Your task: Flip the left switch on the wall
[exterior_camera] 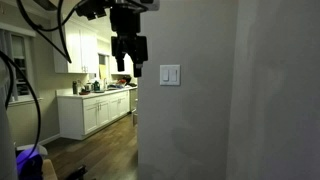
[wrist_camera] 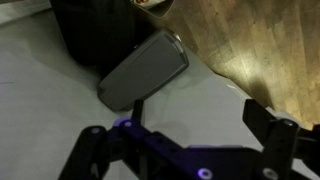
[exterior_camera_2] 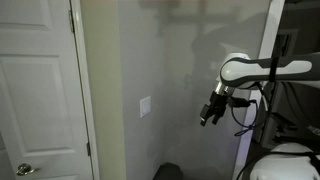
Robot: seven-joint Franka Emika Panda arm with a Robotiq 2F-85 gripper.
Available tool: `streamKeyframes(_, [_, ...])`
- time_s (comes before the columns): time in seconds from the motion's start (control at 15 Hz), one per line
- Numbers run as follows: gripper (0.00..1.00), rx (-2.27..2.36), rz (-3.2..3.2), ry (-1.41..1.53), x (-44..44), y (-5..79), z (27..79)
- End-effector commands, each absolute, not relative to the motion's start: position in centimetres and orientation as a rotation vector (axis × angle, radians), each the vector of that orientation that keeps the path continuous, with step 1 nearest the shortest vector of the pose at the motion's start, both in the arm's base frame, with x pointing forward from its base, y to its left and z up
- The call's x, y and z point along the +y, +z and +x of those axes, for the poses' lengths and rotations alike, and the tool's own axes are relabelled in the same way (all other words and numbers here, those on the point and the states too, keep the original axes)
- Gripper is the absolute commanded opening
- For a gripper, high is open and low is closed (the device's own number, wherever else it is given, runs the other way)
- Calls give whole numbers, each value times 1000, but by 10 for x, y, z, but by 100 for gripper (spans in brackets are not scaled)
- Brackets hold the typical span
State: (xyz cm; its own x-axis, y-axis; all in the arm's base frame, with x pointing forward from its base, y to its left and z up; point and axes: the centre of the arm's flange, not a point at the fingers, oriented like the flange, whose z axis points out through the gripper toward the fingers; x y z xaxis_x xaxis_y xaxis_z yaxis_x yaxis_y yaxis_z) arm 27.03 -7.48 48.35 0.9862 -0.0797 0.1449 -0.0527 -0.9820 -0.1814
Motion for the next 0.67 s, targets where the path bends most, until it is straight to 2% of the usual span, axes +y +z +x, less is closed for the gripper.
streamKeyframes(0.0, [100, 99, -2953, -226, -75, 484, 270])
streamKeyframes(0.53, [100, 99, -2953, -226, -75, 484, 270])
streamKeyframes(0.6, [75, 88, -2960, -229, -77, 482, 279])
